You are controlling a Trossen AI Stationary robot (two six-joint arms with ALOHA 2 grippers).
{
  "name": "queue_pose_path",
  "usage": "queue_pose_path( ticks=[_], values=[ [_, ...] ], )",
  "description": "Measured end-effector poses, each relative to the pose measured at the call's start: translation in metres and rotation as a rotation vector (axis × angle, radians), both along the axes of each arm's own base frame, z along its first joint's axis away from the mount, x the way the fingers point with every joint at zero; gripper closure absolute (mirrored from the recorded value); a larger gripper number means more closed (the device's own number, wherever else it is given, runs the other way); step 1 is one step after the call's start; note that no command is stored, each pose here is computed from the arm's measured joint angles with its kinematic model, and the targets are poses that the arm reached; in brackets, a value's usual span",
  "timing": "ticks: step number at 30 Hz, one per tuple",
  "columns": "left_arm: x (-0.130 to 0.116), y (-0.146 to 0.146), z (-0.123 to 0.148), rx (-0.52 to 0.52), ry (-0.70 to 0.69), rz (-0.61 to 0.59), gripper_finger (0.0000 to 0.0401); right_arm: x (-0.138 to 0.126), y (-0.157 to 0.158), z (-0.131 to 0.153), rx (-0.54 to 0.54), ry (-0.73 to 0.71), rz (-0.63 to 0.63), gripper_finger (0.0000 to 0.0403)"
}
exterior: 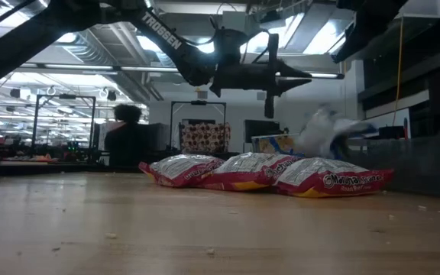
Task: Sort Maruchan noodles
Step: Put the blue bag into the top transparent bin
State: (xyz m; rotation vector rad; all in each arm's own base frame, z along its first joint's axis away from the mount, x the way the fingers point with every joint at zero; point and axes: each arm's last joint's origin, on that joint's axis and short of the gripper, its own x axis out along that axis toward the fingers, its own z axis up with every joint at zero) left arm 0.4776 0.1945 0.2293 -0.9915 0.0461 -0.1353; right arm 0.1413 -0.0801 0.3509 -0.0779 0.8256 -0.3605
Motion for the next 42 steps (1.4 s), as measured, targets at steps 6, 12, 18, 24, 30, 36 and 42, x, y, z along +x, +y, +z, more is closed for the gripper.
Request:
queue_pose_path(
  ticks=[6,12,18,24,30,36,42],
  values=[
    [-0.009,0.017,0.0,0.011,-0.002,-0.055,0.0391,0.005,0.0,-0.002,0.053,-0.016,0.043,0.0059],
    [-0.018,-0.007,0.034,0.196,-0.117,-0.468,0.04,0.012,0.016,-0.014,0.132,0.007,0.184,0.0059],
    [-0.015,-0.068,0.072,0.562,-0.348,-0.601,0.04,0.017,0.026,-0.039,0.098,0.118,0.165,0.0059],
    [-0.013,-0.115,0.078,0.733,-0.399,-0.688,0.0389,0.019,0.033,-0.047,0.132,0.13,0.169,0.0059],
    [-0.006,-0.156,0.086,0.848,-0.507,-0.643,0.0333,0.015,0.033,-0.045,0.126,0.114,0.166,0.0059],
    [-0.01,-0.232,0.116,1.193,-0.936,-0.349,0.0274,0.013,0.034,-0.043,0.111,0.108,0.156,0.0059],
    [-0.006,-0.267,0.108,1.292,-0.698,-0.187,0.024,0.013,0.034,-0.044,0.112,0.109,0.155,0.0059]
  ],
)
